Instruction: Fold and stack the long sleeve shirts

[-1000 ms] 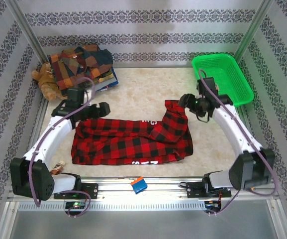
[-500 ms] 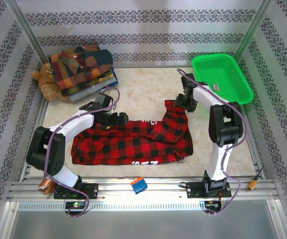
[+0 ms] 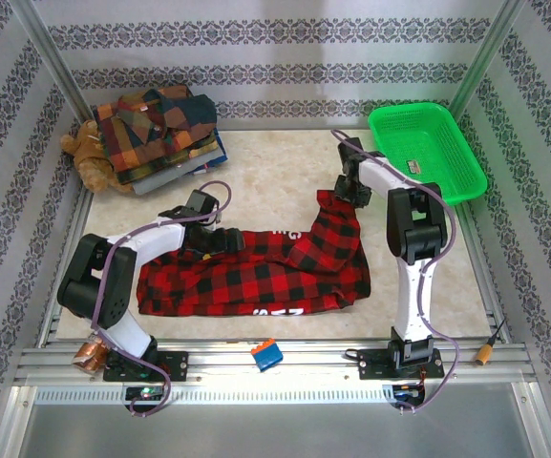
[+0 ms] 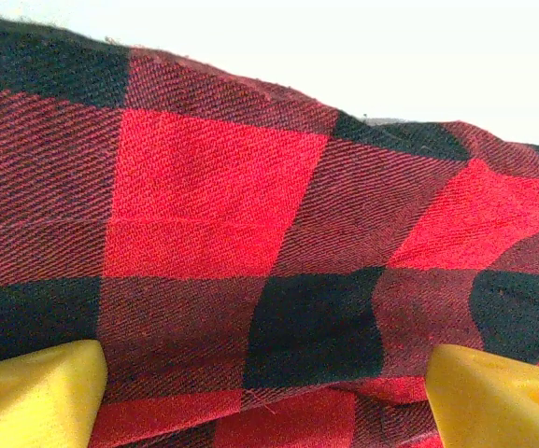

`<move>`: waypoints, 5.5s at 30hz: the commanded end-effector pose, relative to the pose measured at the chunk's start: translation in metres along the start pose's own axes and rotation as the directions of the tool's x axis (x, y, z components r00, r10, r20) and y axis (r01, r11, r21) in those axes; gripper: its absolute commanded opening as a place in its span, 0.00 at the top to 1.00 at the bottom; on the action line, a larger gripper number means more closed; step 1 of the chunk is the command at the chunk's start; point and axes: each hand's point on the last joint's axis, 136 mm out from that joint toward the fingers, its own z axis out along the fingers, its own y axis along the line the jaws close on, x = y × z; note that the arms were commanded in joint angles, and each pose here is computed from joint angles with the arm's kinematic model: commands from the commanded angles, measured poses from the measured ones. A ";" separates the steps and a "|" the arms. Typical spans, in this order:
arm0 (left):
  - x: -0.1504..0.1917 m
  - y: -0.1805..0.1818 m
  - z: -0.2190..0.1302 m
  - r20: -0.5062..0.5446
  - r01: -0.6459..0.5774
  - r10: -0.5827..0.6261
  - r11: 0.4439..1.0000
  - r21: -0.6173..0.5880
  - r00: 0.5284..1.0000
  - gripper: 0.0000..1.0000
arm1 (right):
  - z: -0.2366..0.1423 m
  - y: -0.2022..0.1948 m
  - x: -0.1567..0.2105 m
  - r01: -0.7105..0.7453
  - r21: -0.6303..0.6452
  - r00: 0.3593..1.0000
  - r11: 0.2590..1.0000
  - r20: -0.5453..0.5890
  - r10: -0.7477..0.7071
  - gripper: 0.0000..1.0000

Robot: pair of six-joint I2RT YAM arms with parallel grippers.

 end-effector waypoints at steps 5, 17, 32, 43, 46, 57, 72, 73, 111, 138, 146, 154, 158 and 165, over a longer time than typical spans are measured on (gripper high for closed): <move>0.000 -0.004 0.006 0.018 -0.003 0.002 1.000 0.028 1.000 0.11 | 0.006 0.011 -0.010 0.029 0.048 0.999 0.998 0.021 -0.030 0.88; -0.002 -0.018 -0.002 0.036 -0.023 0.020 0.994 0.103 0.999 0.11 | -0.038 0.028 -0.030 0.051 -0.031 0.985 0.998 0.164 -0.046 1.00; -0.015 -0.030 -0.020 0.099 -0.044 0.028 0.986 0.164 0.995 0.10 | -0.076 0.057 -0.024 0.123 -0.099 0.982 0.988 0.157 -0.106 0.38; -0.030 -0.050 -0.074 0.201 -0.103 0.061 0.974 0.202 0.978 0.08 | -0.018 0.081 0.018 0.234 0.018 0.972 0.972 -0.018 -0.234 0.44; -0.031 -0.047 -0.086 0.224 -0.098 0.052 0.975 0.200 0.973 0.08 | -0.010 0.075 0.021 0.238 0.082 0.971 0.968 -0.050 -0.235 0.47; -0.041 -0.022 -0.123 0.291 -0.056 0.000 0.982 0.182 0.957 0.07 | 0.017 0.060 0.037 0.237 0.170 0.968 0.957 -0.131 -0.216 0.74; -0.055 0.013 -0.158 0.369 -0.007 -0.044 0.991 0.136 0.928 0.06 | -0.055 0.085 0.000 0.258 0.055 0.962 0.965 0.079 -0.262 1.00; -0.057 0.015 -0.160 0.374 0.001 -0.053 0.991 0.136 0.926 0.06 | -0.071 0.090 -0.005 0.264 0.019 0.957 0.964 0.122 -0.264 1.00; -0.060 0.075 -0.175 0.456 0.254 -0.228 0.967 0.003 0.860 0.05 | -0.220 0.291 0.227 0.649 -0.654 0.697 0.389 0.306 -0.649 0.99; -0.045 0.086 -0.184 0.498 0.257 -0.199 0.965 -0.049 0.844 0.04 | -0.169 0.362 0.299 0.570 -0.749 0.670 0.339 0.185 -0.718 0.57; -0.024 0.086 -0.165 0.441 0.265 -0.236 0.964 -0.005 0.866 0.03 | -0.199 0.332 0.256 0.533 -0.716 0.753 0.451 0.158 -0.638 0.22; -0.003 0.073 -0.130 0.301 0.260 -0.264 0.964 0.054 0.917 0.03 | -0.197 0.223 0.206 0.433 -0.592 0.867 0.680 0.067 -0.494 0.17; -0.005 0.031 -0.117 0.238 0.156 -0.191 0.975 0.157 0.952 0.14 | -0.174 0.158 0.201 0.265 -0.554 0.929 0.789 -0.072 -0.362 0.42; 0.005 0.011 -0.065 0.103 0.141 -0.156 0.980 0.142 0.982 0.44 | -0.127 0.102 0.208 0.145 -0.462 0.946 0.875 -0.194 -0.259 0.72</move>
